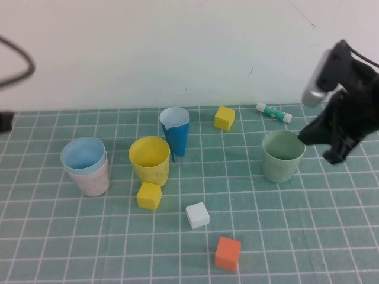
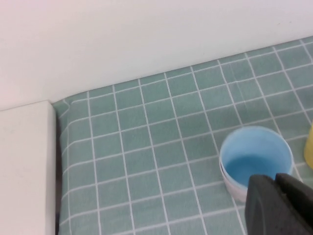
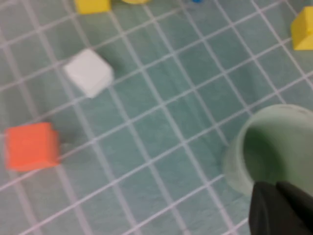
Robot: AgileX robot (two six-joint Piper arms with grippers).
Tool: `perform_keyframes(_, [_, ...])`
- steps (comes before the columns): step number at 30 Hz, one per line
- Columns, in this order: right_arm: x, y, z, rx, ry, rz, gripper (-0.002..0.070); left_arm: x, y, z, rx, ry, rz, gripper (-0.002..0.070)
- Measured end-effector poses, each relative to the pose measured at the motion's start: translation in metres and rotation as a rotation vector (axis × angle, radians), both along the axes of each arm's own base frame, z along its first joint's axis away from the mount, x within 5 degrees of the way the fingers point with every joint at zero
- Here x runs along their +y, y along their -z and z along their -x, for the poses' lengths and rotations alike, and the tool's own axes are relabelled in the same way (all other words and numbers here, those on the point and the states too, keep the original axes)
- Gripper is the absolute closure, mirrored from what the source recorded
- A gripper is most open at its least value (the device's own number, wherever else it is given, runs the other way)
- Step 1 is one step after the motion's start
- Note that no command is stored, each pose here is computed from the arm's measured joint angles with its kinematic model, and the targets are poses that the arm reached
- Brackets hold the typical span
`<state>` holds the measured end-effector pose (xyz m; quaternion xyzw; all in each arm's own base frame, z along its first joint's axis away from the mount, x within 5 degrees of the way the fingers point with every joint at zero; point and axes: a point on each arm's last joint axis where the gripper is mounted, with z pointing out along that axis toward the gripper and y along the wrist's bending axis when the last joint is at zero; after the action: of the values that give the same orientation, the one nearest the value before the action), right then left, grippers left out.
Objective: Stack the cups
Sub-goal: Pick up the green cup, then place the green cup on the yellow cup
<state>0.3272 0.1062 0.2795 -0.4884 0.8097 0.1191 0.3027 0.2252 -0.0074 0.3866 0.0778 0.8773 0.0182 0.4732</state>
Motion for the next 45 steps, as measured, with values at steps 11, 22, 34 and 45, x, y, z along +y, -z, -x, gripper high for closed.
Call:
perform_keyframes(11, [0.012,0.037,-0.082,0.155,0.065,0.097,0.0288,0.002,0.059,0.084,-0.071,-0.004,0.004,0.0673])
perform_keyframes(22, [0.008,0.086,-0.111,0.22,0.104,0.22,0.0251,0.004,0.12,0.107,-0.207,-0.009,-0.005,0.0673])
perform_keyframes(34, [0.013,0.068,-0.124,0.191,0.093,0.185,0.0658,0.004,0.129,0.105,-0.301,-0.013,-0.007,0.0673])
perform_keyframes(45, [0.113,-0.062,-0.1,-0.112,-0.184,-0.089,0.0659,0.004,0.124,0.109,-0.351,-0.028,0.032,0.0673])
